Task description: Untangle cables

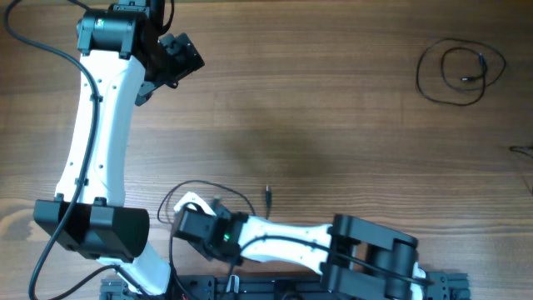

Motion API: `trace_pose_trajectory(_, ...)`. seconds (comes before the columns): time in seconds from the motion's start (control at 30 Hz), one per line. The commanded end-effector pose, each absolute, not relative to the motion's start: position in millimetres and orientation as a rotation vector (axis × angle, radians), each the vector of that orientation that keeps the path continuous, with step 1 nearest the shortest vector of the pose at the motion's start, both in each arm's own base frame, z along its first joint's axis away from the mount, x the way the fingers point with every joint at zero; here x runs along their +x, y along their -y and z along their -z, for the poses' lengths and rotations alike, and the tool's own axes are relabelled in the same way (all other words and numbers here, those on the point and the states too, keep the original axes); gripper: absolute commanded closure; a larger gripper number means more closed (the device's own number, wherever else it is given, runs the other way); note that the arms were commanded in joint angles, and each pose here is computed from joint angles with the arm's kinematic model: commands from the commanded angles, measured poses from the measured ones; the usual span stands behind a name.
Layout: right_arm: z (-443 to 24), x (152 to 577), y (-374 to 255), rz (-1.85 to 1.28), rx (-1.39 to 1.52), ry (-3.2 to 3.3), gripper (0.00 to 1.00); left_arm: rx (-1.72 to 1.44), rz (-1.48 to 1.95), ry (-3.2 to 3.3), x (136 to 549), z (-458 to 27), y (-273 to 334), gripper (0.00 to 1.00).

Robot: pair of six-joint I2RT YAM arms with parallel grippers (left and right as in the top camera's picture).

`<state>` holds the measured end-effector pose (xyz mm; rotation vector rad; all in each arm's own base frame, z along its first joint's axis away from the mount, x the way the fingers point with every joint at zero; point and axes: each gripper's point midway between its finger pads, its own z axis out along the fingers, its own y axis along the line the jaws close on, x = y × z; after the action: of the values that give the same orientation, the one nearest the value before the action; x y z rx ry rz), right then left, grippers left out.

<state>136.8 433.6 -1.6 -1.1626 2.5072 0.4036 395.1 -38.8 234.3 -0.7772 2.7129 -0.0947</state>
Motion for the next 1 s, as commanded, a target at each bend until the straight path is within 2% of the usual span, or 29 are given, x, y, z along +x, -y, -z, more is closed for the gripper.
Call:
trace_pose_trajectory(0.0,32,152,-420,-0.412,-1.034,-2.702,0.86,-0.785,0.093,-2.692,394,-240,38,0.0)
trace_pose_trajectory(0.07,32,171,-412,-0.432,-0.941,-2.749,0.95,-0.785,0.093,-2.692,394,-240,38,0.0)
trace_pose_trajectory(0.23,27,256,-370,-0.402,-0.618,-2.791,0.96,-0.785,0.093,-2.692,394,-240,38,0.0)
trace_pose_trajectory(0.47,16,333,-296,-0.314,-0.29,-2.829,0.96,-0.785,0.093,-2.692,394,-240,38,0.0)
trace_pose_trajectory(0.53,1,349,-260,-0.162,-0.362,-2.828,0.96,-0.785,0.093,-2.692,394,-240,38,0.0)
trace_pose_trajectory(0.63,-21,364,-207,0.079,-0.34,-2.817,0.96,-0.785,0.093,-2.692,394,-240,38,0.0)
trace_pose_trajectory(0.8,-44,361,-139,0.123,-0.155,-2.921,0.96,-0.785,0.093,-2.692,394,-240,38,0.0)
trace_pose_trajectory(0.97,-63,364,-105,0.179,-0.051,-2.905,0.96,-0.785,0.093,-2.692,394,-240,38,0.0)
